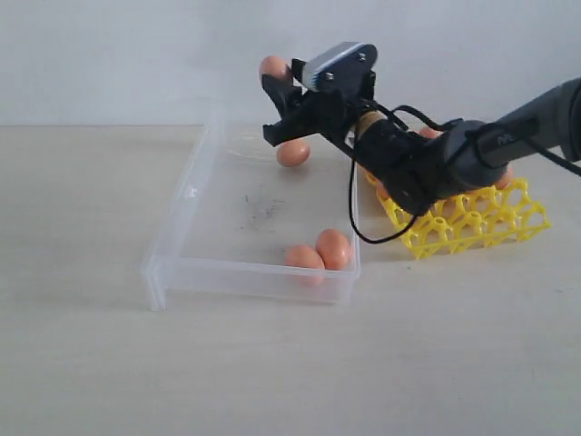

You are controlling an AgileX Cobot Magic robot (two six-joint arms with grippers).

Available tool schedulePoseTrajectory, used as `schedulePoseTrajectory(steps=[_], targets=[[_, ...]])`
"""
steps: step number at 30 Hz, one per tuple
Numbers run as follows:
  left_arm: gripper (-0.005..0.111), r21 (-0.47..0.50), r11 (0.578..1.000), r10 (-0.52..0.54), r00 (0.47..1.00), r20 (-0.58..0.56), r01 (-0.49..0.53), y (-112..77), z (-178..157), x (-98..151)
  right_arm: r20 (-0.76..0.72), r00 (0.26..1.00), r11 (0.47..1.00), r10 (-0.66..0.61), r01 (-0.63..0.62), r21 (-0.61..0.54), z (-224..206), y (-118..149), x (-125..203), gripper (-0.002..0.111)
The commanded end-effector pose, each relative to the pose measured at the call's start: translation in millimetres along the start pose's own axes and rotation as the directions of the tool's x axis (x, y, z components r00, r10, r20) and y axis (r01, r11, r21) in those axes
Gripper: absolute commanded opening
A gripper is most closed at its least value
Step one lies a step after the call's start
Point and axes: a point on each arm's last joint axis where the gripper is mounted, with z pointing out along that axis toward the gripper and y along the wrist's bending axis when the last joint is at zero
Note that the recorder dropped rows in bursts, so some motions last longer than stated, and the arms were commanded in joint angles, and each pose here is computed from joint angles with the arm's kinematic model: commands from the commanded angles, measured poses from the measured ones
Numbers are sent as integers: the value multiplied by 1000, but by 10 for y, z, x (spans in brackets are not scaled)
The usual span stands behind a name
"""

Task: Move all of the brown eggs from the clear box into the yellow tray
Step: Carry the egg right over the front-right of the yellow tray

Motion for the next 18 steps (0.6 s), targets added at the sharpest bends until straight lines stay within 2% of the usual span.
schedulePoseTrajectory(steps=[1, 5, 12, 18], targets=[[4, -4, 1000, 7, 1000, 1, -7, 4, -2, 9, 57, 981, 982, 185, -183, -45, -352, -381, -97, 0], [4, -4, 1000, 7, 1000, 1, -7, 4, -2, 9, -33, 993, 981, 114, -118, -157, -656, -645, -178, 0], [4, -4, 1000, 7, 1000, 1, -7, 4, -2, 9, -162, 984, 971, 76, -111, -214, -1198, -940, -302, 0], [4, -4, 1000, 7, 1000, 1, -7, 4, -2, 9, -237, 964, 983, 119, -149, -110, -1659, -1188, -172, 0]])
